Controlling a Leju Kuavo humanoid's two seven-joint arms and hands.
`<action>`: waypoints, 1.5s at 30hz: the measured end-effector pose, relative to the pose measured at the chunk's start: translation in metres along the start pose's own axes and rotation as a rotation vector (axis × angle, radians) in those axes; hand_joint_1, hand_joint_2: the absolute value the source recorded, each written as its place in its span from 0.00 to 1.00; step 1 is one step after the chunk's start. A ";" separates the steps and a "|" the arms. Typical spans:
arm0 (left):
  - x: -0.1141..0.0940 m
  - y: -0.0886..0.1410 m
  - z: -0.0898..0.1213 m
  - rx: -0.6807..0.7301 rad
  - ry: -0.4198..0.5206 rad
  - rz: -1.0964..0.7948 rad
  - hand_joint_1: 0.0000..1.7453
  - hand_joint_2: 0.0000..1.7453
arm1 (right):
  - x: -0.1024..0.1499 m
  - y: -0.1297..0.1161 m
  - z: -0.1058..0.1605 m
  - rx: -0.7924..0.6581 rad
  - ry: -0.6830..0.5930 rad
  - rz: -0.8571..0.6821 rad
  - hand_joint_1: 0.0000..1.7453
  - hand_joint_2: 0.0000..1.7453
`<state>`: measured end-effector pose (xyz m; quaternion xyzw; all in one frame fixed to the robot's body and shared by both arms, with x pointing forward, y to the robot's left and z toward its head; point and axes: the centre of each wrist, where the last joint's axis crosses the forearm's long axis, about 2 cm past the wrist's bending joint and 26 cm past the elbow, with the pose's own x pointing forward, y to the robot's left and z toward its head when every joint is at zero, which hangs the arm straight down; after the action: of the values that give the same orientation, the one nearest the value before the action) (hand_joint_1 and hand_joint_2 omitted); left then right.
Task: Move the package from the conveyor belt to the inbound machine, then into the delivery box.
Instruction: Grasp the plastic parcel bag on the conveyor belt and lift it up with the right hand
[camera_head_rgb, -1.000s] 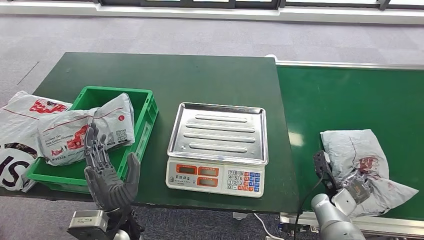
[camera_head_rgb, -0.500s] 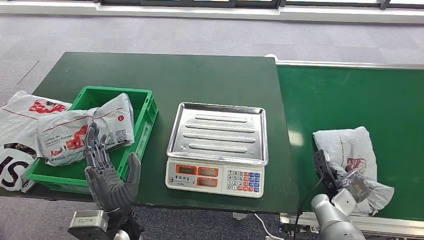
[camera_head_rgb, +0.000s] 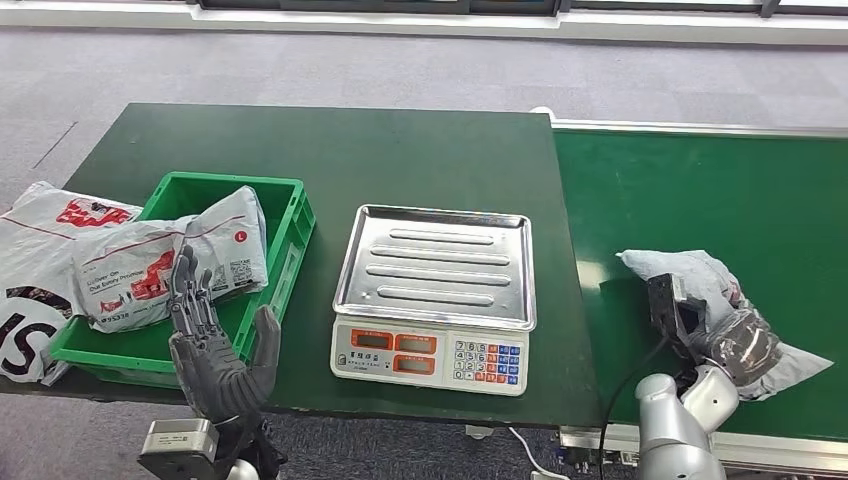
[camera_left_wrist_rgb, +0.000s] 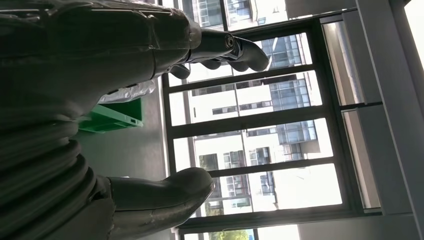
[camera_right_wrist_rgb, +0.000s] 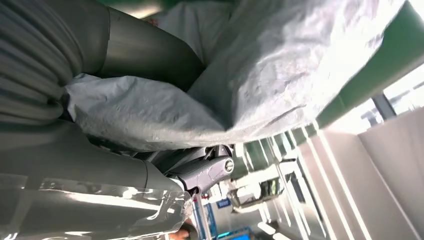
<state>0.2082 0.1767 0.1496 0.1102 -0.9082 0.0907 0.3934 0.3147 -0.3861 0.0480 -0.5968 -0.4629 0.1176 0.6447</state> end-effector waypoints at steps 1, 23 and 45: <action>0.000 0.000 0.000 0.000 0.000 0.000 0.00 1.00 | 0.002 -0.004 -0.002 -0.028 -0.015 -0.012 1.00 1.00; -0.003 -0.001 0.002 0.008 0.020 0.004 0.00 1.00 | 0.058 -0.039 0.010 -0.283 -0.255 -0.134 1.00 1.00; -0.009 -0.015 0.000 0.015 0.025 0.002 0.00 1.00 | 0.238 -0.133 0.076 -0.590 -0.906 -0.381 1.00 1.00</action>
<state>0.2185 0.1638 0.1445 0.1109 -0.9026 0.0993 0.4039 0.3343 -0.2027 0.2625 -0.5476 -0.8057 0.1092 0.1978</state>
